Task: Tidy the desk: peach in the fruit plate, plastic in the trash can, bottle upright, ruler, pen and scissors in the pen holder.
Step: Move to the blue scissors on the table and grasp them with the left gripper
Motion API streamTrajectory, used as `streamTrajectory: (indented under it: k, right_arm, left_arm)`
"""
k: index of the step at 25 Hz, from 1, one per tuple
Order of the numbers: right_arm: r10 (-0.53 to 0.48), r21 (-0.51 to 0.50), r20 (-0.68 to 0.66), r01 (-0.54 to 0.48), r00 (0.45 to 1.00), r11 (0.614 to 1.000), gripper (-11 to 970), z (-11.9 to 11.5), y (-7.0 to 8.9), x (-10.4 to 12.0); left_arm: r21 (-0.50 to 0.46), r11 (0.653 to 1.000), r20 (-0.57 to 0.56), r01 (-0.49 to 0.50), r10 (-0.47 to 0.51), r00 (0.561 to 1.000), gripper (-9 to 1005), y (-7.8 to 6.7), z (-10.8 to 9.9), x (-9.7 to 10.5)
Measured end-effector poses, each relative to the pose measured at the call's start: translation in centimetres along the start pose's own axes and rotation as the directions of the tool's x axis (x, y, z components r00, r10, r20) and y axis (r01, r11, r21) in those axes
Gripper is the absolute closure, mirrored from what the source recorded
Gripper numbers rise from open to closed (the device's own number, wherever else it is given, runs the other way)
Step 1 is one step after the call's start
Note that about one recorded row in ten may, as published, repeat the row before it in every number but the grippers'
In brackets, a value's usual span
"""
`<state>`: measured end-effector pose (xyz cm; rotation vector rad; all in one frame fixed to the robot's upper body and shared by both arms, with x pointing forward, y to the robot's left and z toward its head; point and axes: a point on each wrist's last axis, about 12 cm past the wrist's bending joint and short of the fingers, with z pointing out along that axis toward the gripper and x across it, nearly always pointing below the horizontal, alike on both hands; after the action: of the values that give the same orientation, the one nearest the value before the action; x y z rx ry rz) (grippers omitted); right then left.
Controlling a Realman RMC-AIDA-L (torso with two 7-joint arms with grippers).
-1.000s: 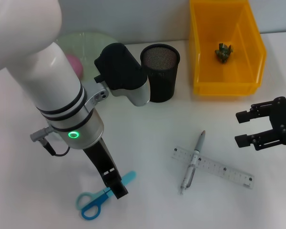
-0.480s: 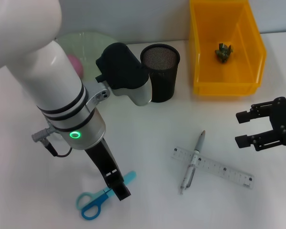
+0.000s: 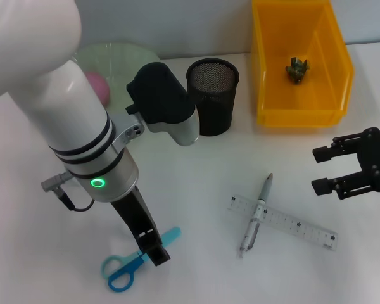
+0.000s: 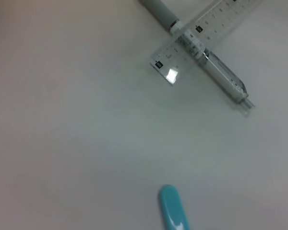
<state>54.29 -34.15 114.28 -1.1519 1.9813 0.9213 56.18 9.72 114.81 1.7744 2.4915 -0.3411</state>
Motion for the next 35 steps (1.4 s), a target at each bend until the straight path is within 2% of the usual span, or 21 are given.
streamTrajectory:
  k: [2, 7, 13, 23, 30, 35]
  right_arm:
    - [-0.001, 0.0, 0.0, 0.001, 1.0, 1.0, 201, 0.0, 0.0, 0.0]
    - [-0.002, 0.001, 0.0, 0.002, 1.0, 1.0, 201, 0.0, 0.0, -0.1]
    - [0.002, 0.003, 0.001, -0.002, 1.0, 1.0, 201, -0.1, -0.1, -0.1]
    - [0.008, 0.013, 0.003, -0.009, 1.0, 1.0, 200, -0.3, -0.2, -0.1]
    - [0.01, 0.02, 0.001, -0.01, 1.0, 1.0, 200, -0.3, -0.3, -0.1]
    - [0.007, 0.018, -0.002, -0.007, 1.0, 1.0, 200, -0.2, -0.3, -0.2]
  left_arm:
    - [-0.002, 1.0, -0.001, 0.003, -0.003, 1.0, 255, 0.1, 0.1, 0.1]
    - [0.0, 1.0, -0.006, 0.004, -0.004, 1.0, 334, 0.2, 0.2, 0.3]
    - [0.0, 1.0, -0.004, -0.007, 0.007, 1.0, 326, 0.4, 0.0, 0.4]
    - [0.012, 1.0, 0.025, -0.015, 0.015, 1.0, 332, 1.9, -1.2, 1.9]
    - [0.016, 0.999, 0.023, -0.035, 0.034, 0.999, 336, 1.5, -1.1, 1.7]
    - [0.029, 0.997, 0.022, -0.076, 0.075, 0.997, 338, 0.7, -0.7, 1.0]
